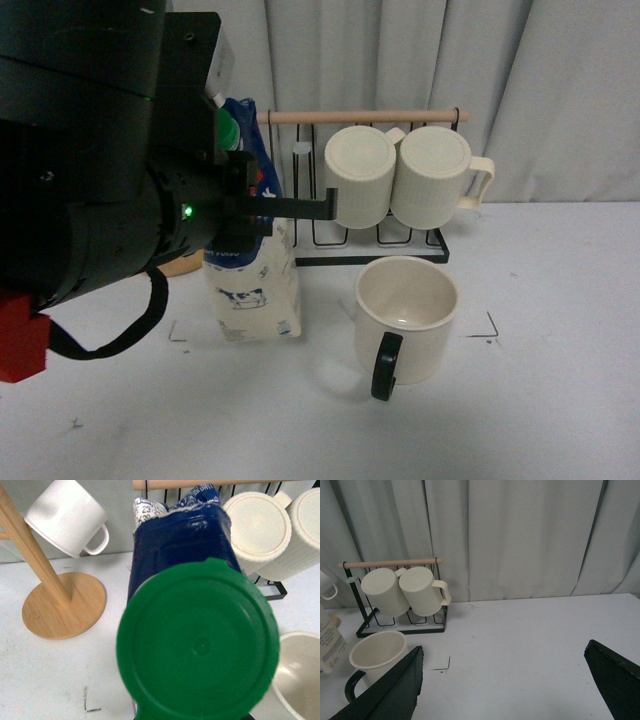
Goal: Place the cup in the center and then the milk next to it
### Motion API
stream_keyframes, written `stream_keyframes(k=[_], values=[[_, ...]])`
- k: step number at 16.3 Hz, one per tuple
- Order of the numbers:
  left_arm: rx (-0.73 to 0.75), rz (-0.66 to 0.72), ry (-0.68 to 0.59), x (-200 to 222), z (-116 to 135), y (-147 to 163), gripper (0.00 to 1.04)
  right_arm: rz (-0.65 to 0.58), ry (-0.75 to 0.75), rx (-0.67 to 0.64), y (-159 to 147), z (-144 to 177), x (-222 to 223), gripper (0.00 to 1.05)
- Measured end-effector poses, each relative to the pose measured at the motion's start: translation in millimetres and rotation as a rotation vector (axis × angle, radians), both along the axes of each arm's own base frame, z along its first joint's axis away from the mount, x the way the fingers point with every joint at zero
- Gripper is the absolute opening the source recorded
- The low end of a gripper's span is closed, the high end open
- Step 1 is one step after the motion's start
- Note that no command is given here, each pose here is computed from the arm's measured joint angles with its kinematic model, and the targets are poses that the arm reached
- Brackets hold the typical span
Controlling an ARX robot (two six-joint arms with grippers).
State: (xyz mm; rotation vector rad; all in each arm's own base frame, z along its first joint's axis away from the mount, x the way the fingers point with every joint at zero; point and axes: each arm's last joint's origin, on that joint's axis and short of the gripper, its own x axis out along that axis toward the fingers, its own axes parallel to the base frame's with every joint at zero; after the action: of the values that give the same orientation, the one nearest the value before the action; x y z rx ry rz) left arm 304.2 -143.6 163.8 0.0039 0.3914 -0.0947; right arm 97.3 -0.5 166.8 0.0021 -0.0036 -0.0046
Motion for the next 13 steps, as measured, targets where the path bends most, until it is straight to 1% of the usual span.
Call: stream_keyframes(k=[1,5,12,13], values=[[-0.006,0.007,-0.001,3,-1,-5,0.03,0.000,0.000,0.000,0,0,0,0.98],[0.031,0.014,0.052,4,-19,-15,0.03,0.000,0.000,0.000,0,0,0,0.98],[0.036,-0.009,0.062,3,-27,-31,0.03,0.000,0.000,0.000,0,0,0,0.98],[0.032,-0.008,0.065,2,-27,-32,0.08,0.000,0.000,0.000,0,0,0,0.98]])
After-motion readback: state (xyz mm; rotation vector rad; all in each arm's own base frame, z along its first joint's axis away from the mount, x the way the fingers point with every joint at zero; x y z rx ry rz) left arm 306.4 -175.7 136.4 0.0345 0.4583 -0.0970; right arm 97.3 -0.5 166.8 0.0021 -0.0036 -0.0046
